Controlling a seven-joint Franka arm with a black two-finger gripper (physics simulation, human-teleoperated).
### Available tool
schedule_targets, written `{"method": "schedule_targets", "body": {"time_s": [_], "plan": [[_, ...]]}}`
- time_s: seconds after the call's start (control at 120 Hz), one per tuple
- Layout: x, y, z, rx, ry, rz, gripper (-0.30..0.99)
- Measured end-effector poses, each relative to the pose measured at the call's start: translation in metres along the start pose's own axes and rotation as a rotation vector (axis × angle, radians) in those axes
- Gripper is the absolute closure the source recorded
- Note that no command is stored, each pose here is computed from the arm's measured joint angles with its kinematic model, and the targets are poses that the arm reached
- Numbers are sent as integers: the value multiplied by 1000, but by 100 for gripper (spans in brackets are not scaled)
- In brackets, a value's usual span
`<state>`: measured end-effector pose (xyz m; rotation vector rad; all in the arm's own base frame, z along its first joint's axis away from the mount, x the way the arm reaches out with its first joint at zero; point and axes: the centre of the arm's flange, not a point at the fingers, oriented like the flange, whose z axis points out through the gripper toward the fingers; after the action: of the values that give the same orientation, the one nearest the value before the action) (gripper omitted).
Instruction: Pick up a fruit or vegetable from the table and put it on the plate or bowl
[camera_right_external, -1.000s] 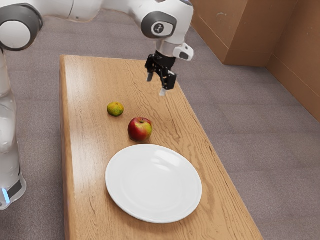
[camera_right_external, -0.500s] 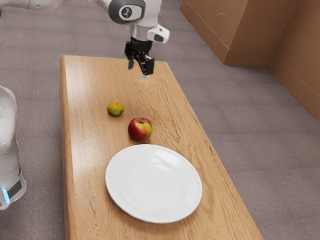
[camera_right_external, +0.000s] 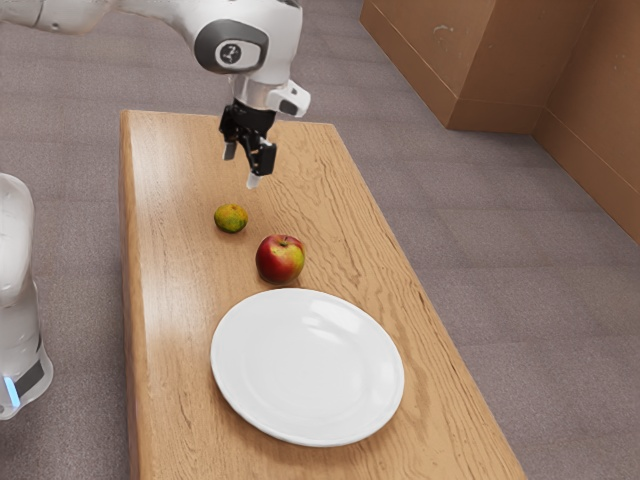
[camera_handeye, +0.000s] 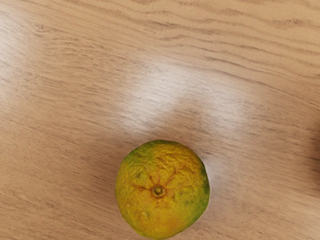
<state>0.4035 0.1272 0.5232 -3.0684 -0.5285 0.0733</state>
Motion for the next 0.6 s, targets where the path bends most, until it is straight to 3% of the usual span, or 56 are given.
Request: {"method": "schedule_targets", "body": {"time_s": [0.3, 0.6], "plan": [[-12, -4, -6, -6, 14, 2, 0], [-17, -39, 5, -1, -44, -49, 0]]}}
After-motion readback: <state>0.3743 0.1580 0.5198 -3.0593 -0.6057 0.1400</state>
